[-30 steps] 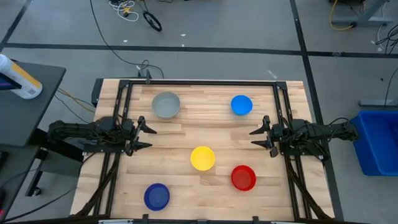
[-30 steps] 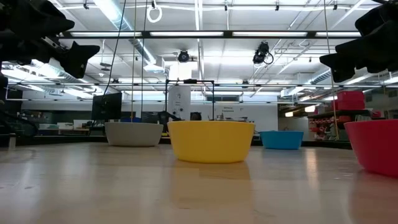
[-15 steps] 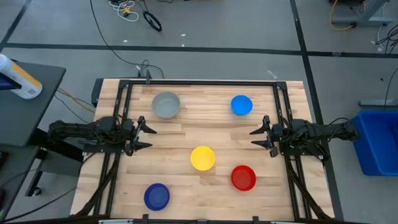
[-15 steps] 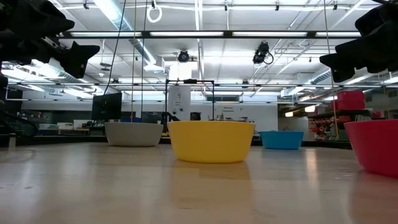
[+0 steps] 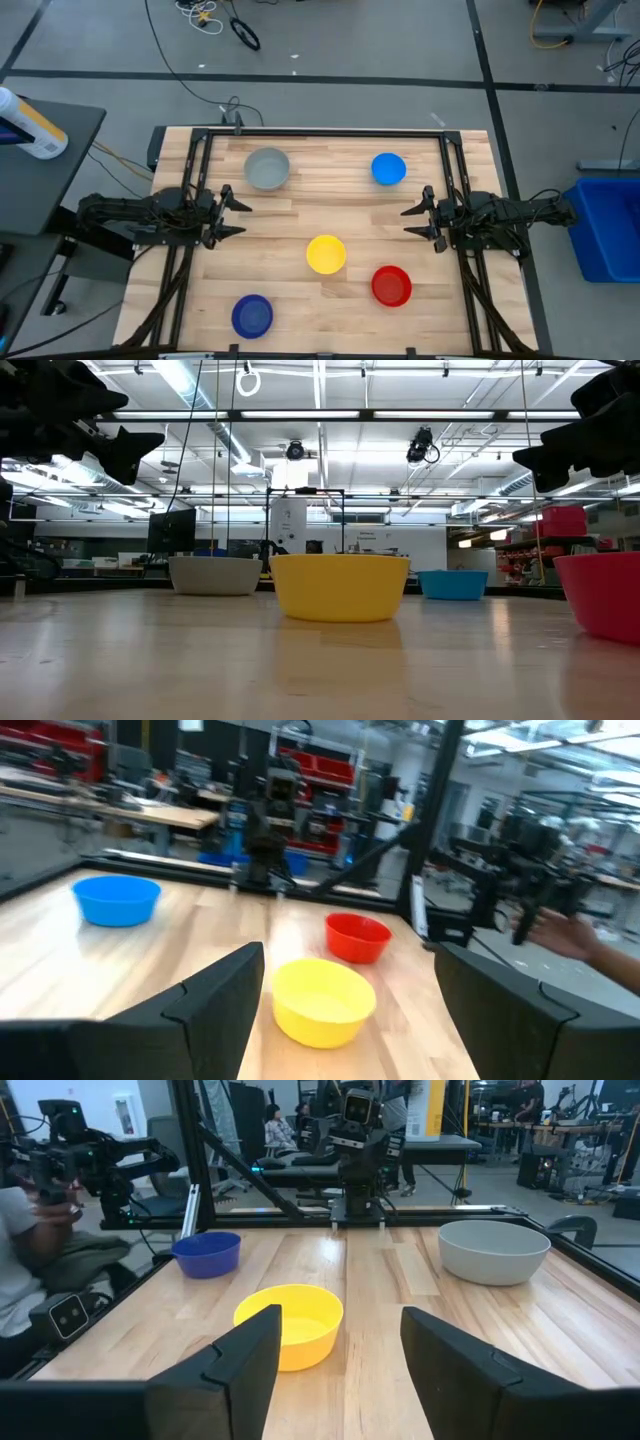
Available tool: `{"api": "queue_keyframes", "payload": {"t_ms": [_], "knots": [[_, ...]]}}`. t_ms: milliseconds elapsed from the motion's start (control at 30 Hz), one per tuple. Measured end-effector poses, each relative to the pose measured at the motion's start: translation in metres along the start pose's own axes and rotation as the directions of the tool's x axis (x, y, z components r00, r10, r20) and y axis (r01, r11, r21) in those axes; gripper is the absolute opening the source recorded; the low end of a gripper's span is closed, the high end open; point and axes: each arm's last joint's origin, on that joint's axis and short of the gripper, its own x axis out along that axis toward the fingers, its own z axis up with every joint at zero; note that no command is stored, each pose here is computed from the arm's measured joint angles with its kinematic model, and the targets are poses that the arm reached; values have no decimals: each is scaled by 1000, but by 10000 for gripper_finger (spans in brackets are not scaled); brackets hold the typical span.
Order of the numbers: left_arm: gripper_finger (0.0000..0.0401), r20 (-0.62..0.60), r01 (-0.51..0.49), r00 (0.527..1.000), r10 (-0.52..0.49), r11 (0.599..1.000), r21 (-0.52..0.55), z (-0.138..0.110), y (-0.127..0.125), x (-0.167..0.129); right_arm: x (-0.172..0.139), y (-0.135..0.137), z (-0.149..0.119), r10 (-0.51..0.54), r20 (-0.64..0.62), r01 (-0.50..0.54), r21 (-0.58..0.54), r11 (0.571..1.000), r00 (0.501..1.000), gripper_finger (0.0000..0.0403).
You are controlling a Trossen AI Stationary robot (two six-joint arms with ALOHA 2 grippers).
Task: Nest bowls inside each other
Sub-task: Stack the light blue bowl on the gray bowl
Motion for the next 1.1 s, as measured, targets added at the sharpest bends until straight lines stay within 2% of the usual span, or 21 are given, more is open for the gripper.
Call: {"api": "queue_keyframes", "payload": {"t_ms": [233, 467, 667, 800, 900, 1000, 1100], "knots": [[304, 11, -22, 1000, 22, 1000, 0, 1, 1, 0, 0, 0, 1, 0, 9, 0, -5, 1000, 1000, 222], [304, 10, -20, 1000, 20, 1000, 0, 1, 1, 0, 0, 0, 6, 2, 62, -2, -5, 1000, 998, 208], [304, 32, -31, 999, 32, 999, -6, 3, 1, 0, 0, 2, 8, 46, 83, -45, -7, 999, 996, 196], [304, 48, -88, 995, 92, 994, -72, 3, 2, 0, 0, 2, 8, 46, 82, -45, -7, 999, 996, 191], [304, 47, -96, 994, 99, 993, -72, 3, 3, 0, 0, 1, 8, 44, 82, -43, -6, 999, 996, 187], [304, 54, -126, 990, 128, 992, -27, 3, 3, 0, 0, 0, 8, -6, 83, 2, 53, 999, 997, 182], [304, 69, -191, 979, 189, 981, 22, 4, 5, 0, 0, -3, 7, -122, 79, 112, 125, 986, 989, 181]]}}
